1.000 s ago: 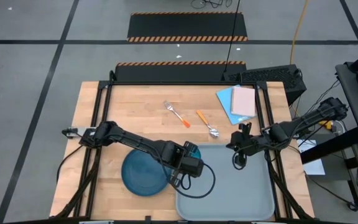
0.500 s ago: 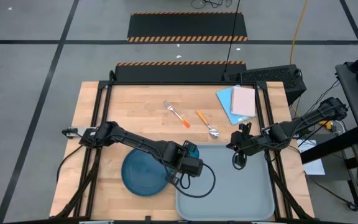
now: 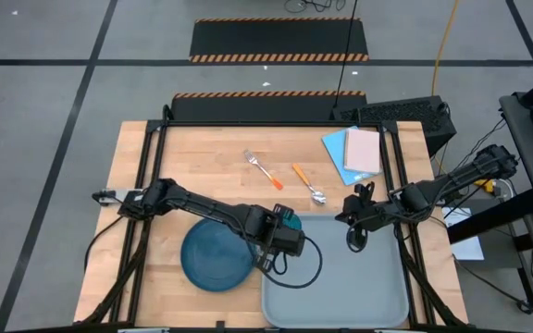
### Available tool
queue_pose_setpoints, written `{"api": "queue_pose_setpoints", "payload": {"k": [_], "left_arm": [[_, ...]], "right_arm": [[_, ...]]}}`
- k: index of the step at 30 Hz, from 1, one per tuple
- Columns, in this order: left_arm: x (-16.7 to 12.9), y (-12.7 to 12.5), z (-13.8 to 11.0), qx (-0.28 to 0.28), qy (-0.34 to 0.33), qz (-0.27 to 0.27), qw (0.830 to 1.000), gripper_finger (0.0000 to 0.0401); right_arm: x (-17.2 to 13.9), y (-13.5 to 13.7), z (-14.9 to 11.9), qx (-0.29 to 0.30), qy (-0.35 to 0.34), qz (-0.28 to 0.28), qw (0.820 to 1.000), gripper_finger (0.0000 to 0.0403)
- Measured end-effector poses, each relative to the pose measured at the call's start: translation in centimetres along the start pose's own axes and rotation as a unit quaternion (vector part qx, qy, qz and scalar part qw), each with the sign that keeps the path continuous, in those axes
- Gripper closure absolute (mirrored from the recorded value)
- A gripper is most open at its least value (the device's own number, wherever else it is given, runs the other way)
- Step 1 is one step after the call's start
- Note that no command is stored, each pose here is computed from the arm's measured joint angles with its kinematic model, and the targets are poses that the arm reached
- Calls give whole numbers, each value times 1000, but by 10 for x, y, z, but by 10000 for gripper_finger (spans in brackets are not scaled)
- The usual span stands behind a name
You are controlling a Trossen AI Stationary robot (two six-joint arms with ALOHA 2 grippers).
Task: Pick and place plate/cup/fork/spoon on tray
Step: Put the blue cup to the top left of the gray tray, then put the blue plate on the center of the gray tray
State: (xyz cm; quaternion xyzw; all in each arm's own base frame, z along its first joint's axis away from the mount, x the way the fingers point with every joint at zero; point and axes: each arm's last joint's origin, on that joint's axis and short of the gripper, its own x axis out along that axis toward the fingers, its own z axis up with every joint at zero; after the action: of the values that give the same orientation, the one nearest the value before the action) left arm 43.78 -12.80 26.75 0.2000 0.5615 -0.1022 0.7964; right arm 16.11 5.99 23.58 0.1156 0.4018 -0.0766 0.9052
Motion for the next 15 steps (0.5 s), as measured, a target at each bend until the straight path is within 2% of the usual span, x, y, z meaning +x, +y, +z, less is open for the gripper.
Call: {"api": "queue_pose_setpoints", "payload": {"k": [7,15], "left_arm": [[-1,-1,6,1,-31,5,1000,236],[-24,3,3,-11,-44,44,998,226]], "right_arm": [[0,0,0,-1,-3,1,1000,403],[0,1,2,-16,-11,5,1000,403]]}}
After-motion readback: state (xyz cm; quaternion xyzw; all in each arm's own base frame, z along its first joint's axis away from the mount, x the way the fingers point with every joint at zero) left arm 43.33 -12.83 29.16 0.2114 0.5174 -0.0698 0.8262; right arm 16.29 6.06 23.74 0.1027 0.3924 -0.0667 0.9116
